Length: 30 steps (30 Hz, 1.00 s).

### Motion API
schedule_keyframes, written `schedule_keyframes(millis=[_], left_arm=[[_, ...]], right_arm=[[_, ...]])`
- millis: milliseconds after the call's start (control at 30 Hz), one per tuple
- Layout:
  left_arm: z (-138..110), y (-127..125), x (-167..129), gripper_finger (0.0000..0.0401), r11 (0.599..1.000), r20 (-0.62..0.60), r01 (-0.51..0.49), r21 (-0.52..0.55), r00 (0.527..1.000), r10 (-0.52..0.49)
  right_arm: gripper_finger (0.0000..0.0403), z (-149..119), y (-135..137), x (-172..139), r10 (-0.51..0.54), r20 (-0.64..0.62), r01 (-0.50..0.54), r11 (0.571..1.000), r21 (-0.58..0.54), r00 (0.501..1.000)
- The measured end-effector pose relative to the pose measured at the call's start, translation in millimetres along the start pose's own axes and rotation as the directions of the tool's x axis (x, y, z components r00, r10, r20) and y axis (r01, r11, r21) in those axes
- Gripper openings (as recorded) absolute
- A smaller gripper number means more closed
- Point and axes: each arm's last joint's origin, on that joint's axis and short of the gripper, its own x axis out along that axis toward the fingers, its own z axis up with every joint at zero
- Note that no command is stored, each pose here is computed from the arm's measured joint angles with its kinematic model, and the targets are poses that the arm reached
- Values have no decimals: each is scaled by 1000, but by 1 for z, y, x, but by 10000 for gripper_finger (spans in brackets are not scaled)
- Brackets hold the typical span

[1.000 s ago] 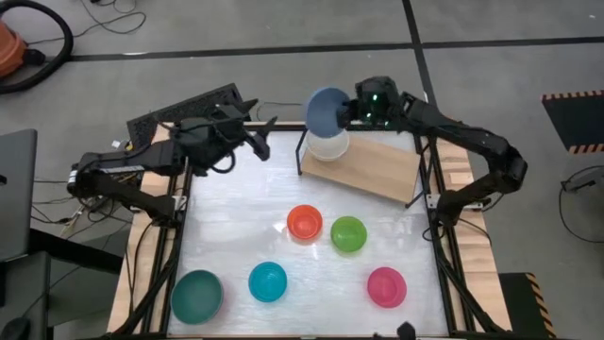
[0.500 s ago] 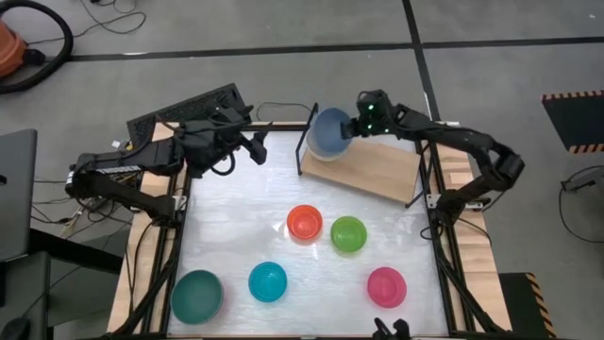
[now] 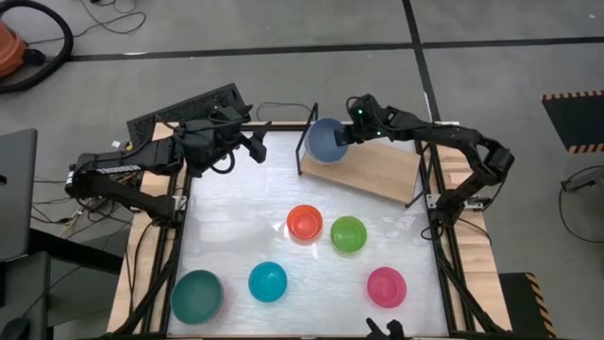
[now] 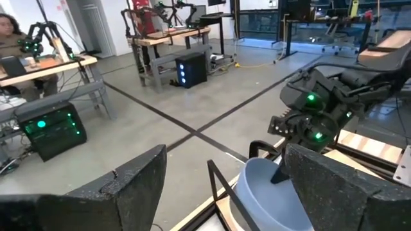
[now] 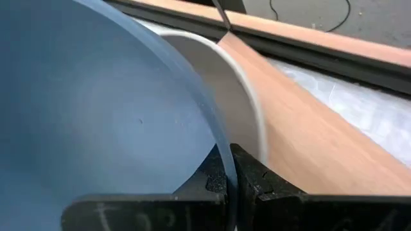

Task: Place and stack bowls onto a shelf
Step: Stack the purple bowl on top of the white bowl on the shelf, then stack the green bowl on top of the purple bowl on the shelf

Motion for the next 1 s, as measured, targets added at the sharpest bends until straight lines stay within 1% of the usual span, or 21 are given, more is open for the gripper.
schedule_keyframes(millis=[133, 200, 300, 467, 600, 733, 833, 933, 1000], left_arm=[[0, 0, 0, 304, 1000, 0, 0, -2, 1000, 0], [0, 0, 0, 304, 1000, 0, 0, -2, 1000, 0], [0, 0, 0, 304, 1000, 0, 0, -2, 1000, 0], [0, 0, 0, 304, 1000, 0, 0, -2, 1000, 0], [0, 0, 0, 304, 1000, 1, 0, -7, 1000, 0], [0, 0, 0, 304, 1000, 1, 0, -7, 1000, 0], [0, 0, 0, 304, 1000, 0, 15, -5, 1000, -15], [-1, -1, 1, 304, 997, -10, 71, 13, 997, -70], [-4, -1, -1, 304, 990, -45, 135, 28, 990, -133]], right_arm=[[24, 7, -1, -8, -24, -13, 24, 1000, -18, 1000], [24, 7, -3, -9, -50, -28, 49, 998, -30, 998], [25, 8, -3, -9, -55, -29, 54, 998, -31, 998], [52, 7, -6, -8, -60, -55, 58, 998, -29, 997], [73, 8, -7, -8, -51, -45, 50, 998, -31, 998], [105, 10, -9, -8, -48, -46, 47, 999, -27, 998], [144, 10, -9, -8, -45, -40, 44, 998, -33, 998], [183, 17, -4, -14, -36, -28, 35, 998, -49, 999], [202, 24, 1, -23, -24, -10, 24, 998, -55, 1000]])
